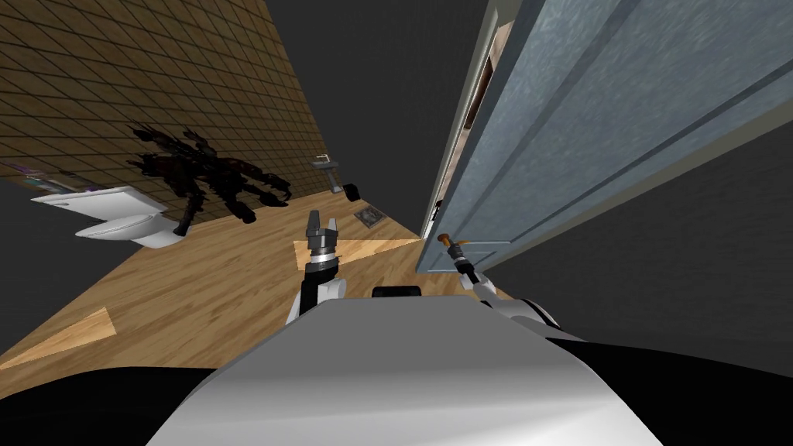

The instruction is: Pull the door open

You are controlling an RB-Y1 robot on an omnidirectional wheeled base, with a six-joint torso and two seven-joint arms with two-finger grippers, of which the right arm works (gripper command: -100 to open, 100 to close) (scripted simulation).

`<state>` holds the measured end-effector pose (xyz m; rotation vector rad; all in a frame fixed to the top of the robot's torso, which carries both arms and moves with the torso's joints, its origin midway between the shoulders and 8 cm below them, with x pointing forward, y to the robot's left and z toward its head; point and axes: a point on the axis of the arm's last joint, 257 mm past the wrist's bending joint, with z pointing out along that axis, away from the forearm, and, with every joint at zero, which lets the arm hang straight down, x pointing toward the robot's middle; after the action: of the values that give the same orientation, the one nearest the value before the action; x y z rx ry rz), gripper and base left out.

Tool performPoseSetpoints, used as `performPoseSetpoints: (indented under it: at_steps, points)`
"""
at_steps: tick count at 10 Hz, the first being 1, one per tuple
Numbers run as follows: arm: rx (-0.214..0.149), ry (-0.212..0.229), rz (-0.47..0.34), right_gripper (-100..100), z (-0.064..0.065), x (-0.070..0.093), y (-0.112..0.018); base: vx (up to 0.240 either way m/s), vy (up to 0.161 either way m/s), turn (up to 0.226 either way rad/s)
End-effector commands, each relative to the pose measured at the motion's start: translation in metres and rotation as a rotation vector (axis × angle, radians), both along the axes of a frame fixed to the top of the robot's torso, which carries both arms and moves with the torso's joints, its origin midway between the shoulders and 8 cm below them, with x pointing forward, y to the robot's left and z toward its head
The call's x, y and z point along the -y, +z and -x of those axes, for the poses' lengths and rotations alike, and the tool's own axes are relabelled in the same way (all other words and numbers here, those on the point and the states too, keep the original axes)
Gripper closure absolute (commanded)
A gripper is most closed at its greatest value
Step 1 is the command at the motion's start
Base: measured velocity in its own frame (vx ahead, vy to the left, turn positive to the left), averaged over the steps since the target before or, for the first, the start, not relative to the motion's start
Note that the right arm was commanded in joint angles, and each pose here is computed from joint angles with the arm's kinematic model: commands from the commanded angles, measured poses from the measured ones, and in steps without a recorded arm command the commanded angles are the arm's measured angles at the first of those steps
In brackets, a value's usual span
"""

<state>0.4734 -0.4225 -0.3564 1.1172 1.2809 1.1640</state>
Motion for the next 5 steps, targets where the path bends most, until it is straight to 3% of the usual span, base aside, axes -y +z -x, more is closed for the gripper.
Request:
performPoseSetpoints:
  at_steps: [1, 3, 4, 5]
  points:
    - [0.002, 0.017, 0.003, 100, 0.006, 0.005, 0.001, -0.215, -0.086, 0.123]
    - [0.001, 0.039, 0.003, 100, 0.013, 0.007, 0.002, -0.188, -0.065, 0.086]
    - [0.002, 0.039, -0.001, 100, 0.011, 0.001, 0.001, -0.084, -0.021, 0.024]
    - [0.0, 0.059, -0.002, 100, 0.02, 0.002, -0.001, -0.106, -0.052, 0.081]
